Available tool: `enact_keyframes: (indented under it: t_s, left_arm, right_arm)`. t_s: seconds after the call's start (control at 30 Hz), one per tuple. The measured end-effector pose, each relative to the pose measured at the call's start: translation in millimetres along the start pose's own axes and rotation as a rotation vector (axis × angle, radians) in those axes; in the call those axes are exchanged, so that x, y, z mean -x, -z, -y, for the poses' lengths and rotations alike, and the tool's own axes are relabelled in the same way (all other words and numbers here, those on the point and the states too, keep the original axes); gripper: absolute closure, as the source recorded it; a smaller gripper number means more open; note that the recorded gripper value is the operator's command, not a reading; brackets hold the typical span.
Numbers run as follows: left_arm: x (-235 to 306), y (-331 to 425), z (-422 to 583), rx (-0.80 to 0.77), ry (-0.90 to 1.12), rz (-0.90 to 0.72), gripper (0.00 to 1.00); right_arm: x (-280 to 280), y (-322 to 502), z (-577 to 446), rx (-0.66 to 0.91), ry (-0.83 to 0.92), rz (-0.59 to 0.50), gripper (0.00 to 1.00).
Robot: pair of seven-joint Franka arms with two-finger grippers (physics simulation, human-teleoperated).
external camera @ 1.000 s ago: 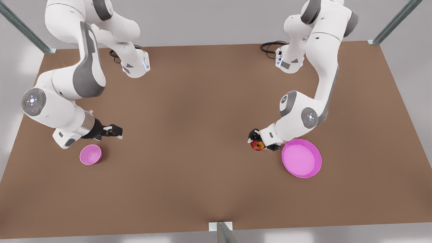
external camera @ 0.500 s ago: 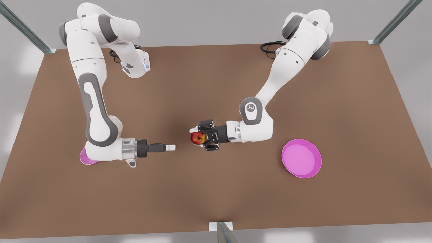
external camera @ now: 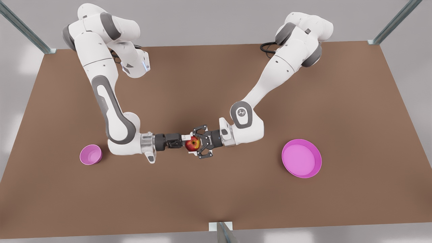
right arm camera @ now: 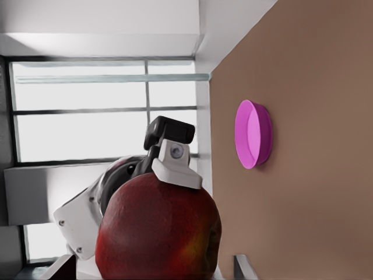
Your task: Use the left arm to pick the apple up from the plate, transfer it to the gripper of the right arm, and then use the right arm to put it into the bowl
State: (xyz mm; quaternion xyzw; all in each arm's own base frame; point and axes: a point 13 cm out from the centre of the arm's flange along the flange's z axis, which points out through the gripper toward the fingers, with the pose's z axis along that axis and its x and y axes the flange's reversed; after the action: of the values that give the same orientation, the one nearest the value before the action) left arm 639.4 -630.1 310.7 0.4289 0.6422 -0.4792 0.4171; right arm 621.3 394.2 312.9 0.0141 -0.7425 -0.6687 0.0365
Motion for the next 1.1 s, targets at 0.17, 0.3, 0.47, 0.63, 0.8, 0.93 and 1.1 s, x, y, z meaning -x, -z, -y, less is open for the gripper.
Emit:
enact_keyframes:
  t_s: [0.17, 0.3, 0.47, 0.63, 0.8, 0.93, 1.1]
  left_arm:
    - [-0.7, 0.3, -2.9, 0.018, -0.133, -0.003, 0.36]
    - [-1.6, 1.3, -5.6, 0.029, -0.217, -0.006, 0.36]
    - [-4.9, 0.6, -7.0, 0.034, -0.298, -0.010, 0.36]
    - [-5.7, 0.9, -8.0, 0.037, -0.361, -0.013, 0.36]
    - [-5.3, 0.9, -8.0, 0.037, -0.408, -0.013, 0.28]
    - [-5.0, -0.2, -5.9, 0.031, -0.432, -0.012, 0.07]
    - [-4.7, -0.3, -5.6, 0.030, -0.453, -0.010, 0.07]
  right_arm:
    - [-3.9, -10.5, 5.5, -0.011, 0.065, 0.002, 0.00]
    - [2.0, -16.5, 0.0, -0.014, 0.119, 0.025, 0.00]
    - [11.9, -17.8, 0.3, -0.011, 0.156, 0.069, 0.13]
    - [14.2, -21.5, 7.9, -0.023, 0.188, 0.084, 0.27]
    - [17.2, -19.8, 8.3, -0.028, 0.221, 0.095, 0.31]
    - [21.6, -15.0, 7.3, -0.031, 0.244, 0.106, 0.31]
    - [26.9, -5.1, 9.2, -0.040, 0.266, 0.119, 0.31]
